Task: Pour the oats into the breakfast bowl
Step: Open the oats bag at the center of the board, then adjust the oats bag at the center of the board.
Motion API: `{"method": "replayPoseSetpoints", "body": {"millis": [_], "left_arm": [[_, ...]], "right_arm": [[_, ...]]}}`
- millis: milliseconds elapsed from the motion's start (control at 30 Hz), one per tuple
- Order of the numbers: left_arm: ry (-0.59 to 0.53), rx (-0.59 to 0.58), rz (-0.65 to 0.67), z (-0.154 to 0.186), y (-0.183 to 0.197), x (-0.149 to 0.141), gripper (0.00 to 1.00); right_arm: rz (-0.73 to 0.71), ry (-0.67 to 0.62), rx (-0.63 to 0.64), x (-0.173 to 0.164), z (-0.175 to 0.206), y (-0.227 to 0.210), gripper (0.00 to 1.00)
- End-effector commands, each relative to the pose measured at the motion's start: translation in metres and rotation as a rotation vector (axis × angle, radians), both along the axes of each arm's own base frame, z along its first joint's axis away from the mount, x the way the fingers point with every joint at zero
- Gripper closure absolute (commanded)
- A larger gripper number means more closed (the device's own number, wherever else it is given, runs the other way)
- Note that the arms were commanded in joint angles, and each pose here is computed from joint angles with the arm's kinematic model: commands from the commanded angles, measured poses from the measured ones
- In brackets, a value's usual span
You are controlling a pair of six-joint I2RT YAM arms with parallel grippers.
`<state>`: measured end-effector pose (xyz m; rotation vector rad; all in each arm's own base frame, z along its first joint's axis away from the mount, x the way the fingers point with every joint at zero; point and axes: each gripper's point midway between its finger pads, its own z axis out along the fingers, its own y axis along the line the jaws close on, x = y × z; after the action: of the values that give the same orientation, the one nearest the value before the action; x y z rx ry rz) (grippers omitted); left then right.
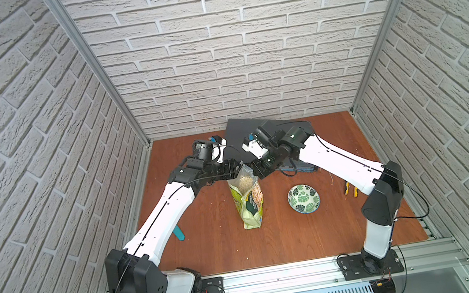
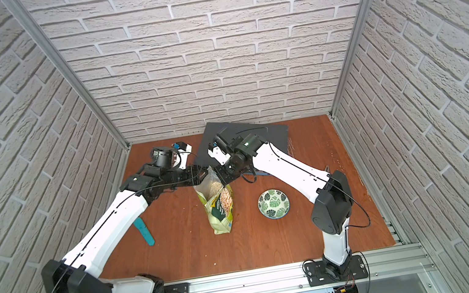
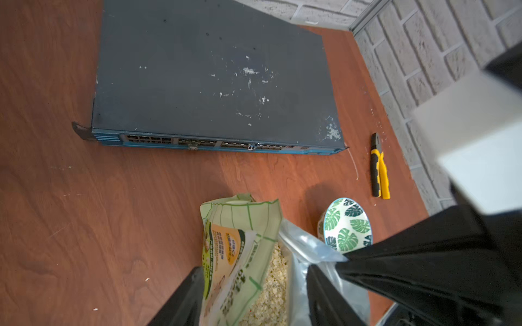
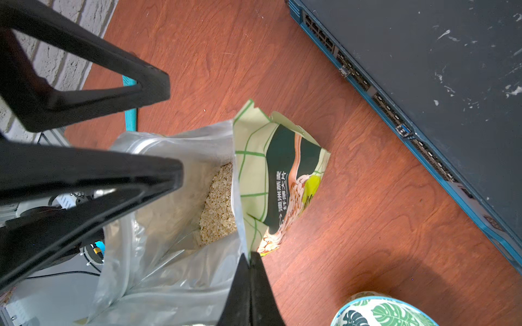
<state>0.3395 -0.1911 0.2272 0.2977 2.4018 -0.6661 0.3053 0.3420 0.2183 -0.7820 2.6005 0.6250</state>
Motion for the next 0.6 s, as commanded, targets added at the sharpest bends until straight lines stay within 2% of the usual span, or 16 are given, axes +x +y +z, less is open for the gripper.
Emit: {"method": "replayPoseSetpoints", "body": {"millis": [0,133,200,300,567], "left_arm": [[-0.062,0.011,-0.081,0.013,-0.009,0.005,0.47],[-0.035,0.024,-0.098,0.003,-0.015,0.015,0.66],[-0.021,0.035,-0.099,0.000,-0.015,0.018,0.83],[-0.013,0.062,-0.079,-0.003,-0.010,0.019,0.99],[-0.008,0.108,0.033,0.000,0.015,0.001,1.00]], "right_arm": [[0.017,-0.057,0.090,0.009,0.025,0.013,0.97],[0.021,-0.052,0.084,0.009,0.022,0.013,0.97],[0.018,-0.056,0.072,0.010,0.021,0.010,0.97],[-0.011,-0.084,0.020,0.018,0.018,-0.001,0.97],[-0.122,-0.233,-0.149,0.062,0.023,-0.036,0.97]]}}
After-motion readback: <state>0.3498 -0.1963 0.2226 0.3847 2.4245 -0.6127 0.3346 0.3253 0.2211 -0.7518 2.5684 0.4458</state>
